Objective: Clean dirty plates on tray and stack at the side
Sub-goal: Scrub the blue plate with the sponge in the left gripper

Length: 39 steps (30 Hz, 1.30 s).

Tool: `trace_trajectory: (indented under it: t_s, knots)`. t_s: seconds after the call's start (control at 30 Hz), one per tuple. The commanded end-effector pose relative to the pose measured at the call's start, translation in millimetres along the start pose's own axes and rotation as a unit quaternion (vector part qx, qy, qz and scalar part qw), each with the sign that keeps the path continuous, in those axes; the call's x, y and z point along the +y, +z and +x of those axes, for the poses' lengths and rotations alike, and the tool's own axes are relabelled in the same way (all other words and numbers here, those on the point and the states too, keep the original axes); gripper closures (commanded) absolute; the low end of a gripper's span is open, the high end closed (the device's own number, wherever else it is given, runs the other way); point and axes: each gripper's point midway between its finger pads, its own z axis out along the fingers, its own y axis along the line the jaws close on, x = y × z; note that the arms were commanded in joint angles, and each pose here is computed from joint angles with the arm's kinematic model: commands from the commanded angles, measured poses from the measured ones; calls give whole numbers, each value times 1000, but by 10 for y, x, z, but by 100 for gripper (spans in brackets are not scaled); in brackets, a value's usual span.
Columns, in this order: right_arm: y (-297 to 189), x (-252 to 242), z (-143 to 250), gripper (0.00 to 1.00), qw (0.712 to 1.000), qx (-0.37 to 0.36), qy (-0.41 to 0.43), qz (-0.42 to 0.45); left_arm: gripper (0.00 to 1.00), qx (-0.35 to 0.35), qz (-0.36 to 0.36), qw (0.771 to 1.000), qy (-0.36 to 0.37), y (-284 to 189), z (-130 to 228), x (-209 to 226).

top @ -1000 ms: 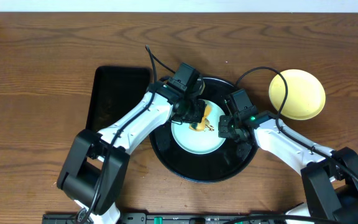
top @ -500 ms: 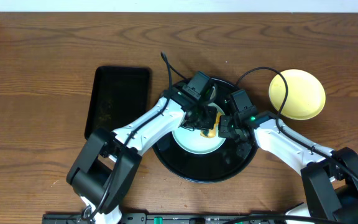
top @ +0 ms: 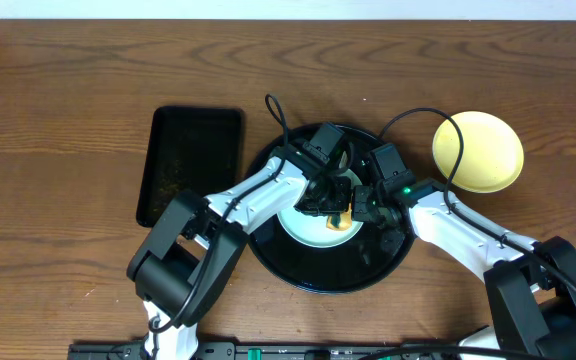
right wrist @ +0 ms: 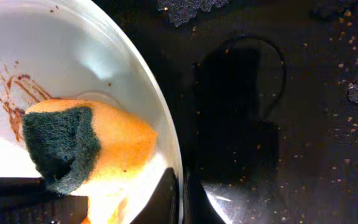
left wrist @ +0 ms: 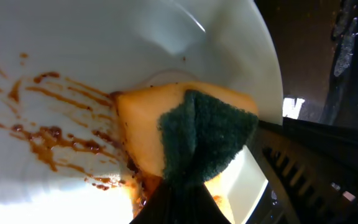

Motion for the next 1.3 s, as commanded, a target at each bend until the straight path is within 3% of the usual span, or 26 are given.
trace_trajectory:
  t_s: [0.0, 0.17, 0.5, 0.67, 0.93, 1.27]
  knots:
    - [26, -45, 96, 99, 1000, 10, 0, 10, 92, -14, -83, 996, 5, 135, -44, 350]
    - [25, -53, 109, 99, 1000, 13, 0, 12, 92, -81, -227, 970, -14, -106, -301, 969]
    - [24, -69, 134, 99, 1000, 18, 0, 15, 93, -88, -246, 962, -79, -355, -445, 1441]
    - [24, -70, 133, 99, 1000, 17, 0, 15, 93, -86, -217, 970, -67, -594, -382, 1251]
    - [24, -70, 134, 99, 1000, 18, 0, 15, 93, -161, -183, 968, -60, -1196, -502, 993]
    - [24, -70, 135, 99, 1000, 18, 0, 15, 93, -101, -117, 987, -39, -837, -341, 682]
